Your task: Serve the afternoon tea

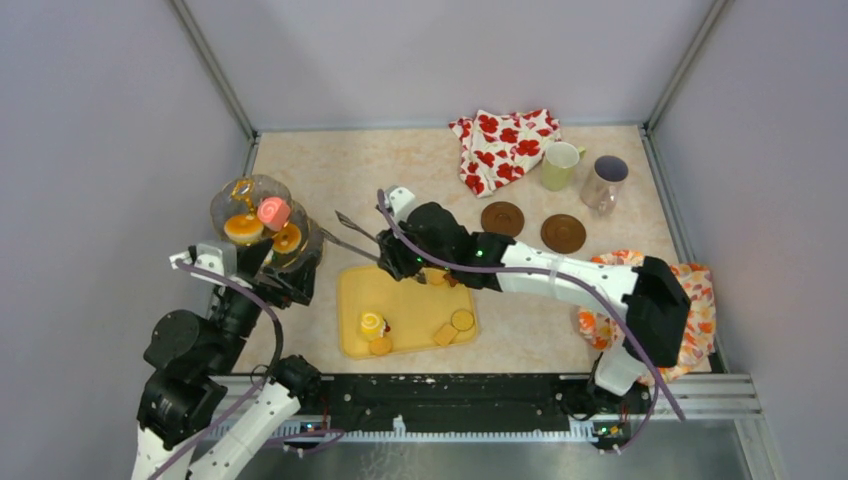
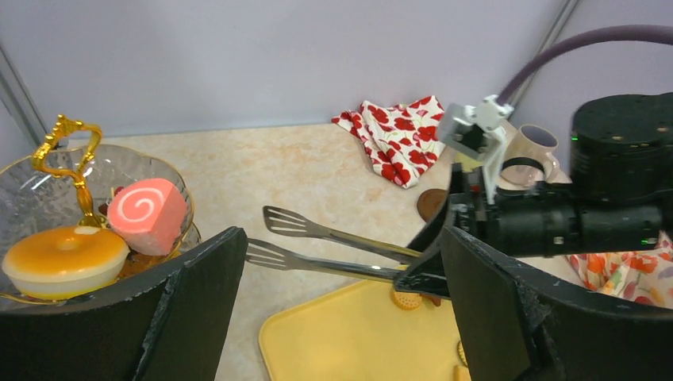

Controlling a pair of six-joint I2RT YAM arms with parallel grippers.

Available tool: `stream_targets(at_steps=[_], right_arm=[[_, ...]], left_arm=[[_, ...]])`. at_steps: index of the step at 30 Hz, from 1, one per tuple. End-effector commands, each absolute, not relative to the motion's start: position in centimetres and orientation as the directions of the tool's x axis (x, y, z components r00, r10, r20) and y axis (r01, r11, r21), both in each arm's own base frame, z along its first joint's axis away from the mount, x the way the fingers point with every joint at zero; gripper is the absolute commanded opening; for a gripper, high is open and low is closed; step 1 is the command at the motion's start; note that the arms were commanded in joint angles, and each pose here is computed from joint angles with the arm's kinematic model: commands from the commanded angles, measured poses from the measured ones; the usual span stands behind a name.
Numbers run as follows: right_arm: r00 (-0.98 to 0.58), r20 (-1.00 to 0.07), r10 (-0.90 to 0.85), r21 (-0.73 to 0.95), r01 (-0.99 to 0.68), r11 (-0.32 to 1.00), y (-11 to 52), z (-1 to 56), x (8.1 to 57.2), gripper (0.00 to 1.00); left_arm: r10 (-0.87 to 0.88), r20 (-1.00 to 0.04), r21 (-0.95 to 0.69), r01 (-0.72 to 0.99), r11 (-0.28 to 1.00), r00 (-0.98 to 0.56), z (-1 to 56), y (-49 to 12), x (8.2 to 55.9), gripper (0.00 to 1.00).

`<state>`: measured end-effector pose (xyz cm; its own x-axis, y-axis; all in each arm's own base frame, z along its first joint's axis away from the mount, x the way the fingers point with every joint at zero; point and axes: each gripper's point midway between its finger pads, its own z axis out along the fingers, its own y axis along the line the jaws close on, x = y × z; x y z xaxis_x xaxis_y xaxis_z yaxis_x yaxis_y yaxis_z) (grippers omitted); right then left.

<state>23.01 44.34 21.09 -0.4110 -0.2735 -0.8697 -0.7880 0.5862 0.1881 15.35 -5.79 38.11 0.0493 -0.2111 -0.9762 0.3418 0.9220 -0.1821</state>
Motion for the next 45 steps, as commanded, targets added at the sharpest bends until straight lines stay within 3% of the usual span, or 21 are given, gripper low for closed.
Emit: stream_targets(at_steps=[1, 13, 22, 45], right_arm=[[-0.427, -0.883, -0.193, 0.222, -0.744, 0.630, 40.6, 23.6, 22.0, 0.41], [-0.561, -0.808, -0.180, 0.241, -0.594, 0.767, 30.1, 20.0, 18.2, 0.41], [-0.662, -0.732, -0.159, 0.242, -0.471, 0.848, 24.4, 16.2, 15.9, 0.42], [-0.707, -0.682, -0.184, 0.217, -0.436, 0.874, 22.5, 12.8, 15.0, 0.44]], left_arm=[[-0.238, -0.970, -0.204, 0.361, 0.910, 0.052, 37.7, -6.8, 16.4, 0.99], [-0.174, -0.985, -0.168, 0.328, 0.930, -0.012, 31.2, -7.8, 18.9, 0.99], [-0.145, -0.989, -0.140, 0.311, 0.940, -0.009, 30.5, -7.6, 19.3, 0.99], [-0.144, -0.989, -0.142, 0.313, 0.939, -0.018, 30.3, -7.7, 19.4, 0.99]])
